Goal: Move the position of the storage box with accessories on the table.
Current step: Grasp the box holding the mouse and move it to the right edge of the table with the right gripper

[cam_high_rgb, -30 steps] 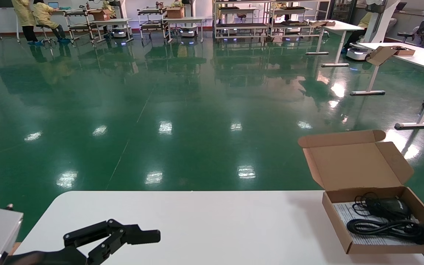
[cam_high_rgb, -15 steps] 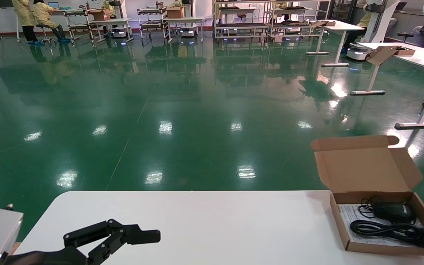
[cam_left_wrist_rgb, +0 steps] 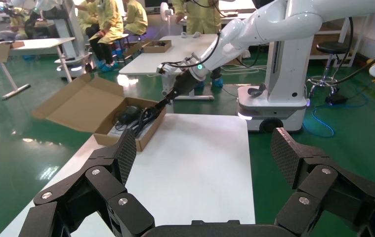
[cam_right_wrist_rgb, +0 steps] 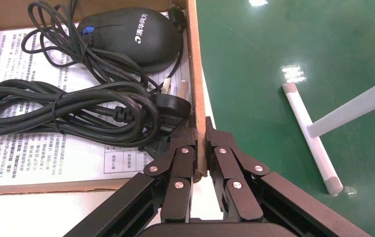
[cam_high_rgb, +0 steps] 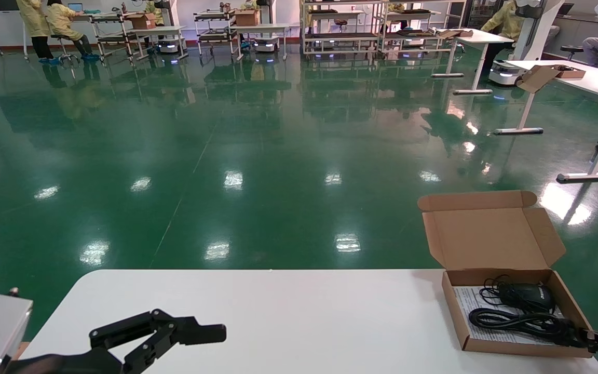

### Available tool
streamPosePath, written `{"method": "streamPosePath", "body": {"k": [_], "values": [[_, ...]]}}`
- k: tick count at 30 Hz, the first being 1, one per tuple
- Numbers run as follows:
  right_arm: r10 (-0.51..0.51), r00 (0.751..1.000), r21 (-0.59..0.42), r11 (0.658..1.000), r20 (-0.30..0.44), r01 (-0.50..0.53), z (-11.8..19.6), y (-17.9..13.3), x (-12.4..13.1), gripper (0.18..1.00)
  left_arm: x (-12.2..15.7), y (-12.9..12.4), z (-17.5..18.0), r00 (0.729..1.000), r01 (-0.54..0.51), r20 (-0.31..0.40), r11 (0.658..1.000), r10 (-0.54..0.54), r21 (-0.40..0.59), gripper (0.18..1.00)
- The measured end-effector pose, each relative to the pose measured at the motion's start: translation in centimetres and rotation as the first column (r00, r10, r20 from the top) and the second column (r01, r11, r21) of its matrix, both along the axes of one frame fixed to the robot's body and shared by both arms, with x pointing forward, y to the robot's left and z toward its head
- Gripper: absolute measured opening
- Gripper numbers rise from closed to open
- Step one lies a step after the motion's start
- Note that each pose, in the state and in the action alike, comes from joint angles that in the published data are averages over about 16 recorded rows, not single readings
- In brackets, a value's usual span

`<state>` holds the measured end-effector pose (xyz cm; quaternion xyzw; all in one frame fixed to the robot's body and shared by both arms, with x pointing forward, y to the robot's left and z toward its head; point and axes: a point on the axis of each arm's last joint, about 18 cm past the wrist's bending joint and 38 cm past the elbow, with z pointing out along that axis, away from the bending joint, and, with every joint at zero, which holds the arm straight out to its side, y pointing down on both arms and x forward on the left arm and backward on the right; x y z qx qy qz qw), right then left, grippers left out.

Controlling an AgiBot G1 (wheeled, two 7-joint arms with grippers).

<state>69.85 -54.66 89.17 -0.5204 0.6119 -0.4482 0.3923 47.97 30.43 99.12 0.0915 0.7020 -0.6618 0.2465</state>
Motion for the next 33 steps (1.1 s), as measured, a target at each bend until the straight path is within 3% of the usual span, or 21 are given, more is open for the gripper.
{"method": "streamPosePath", "body": {"k": [24,33], "values": [[0.020,1.000,-0.065,0.998,-0.002,-0.020,-0.3,0.0,0.0,0.232,0.0,0.0,0.0,1.000,0.000,0.000,1.000,0.000,0.000,1.000],[0.023,0.999,-0.069,0.997,0.028,-0.021,0.8,-0.2,0.0,0.334,0.0,0.0,0.0,1.000,0.000,0.000,1.000,0.000,0.000,1.000]]}}
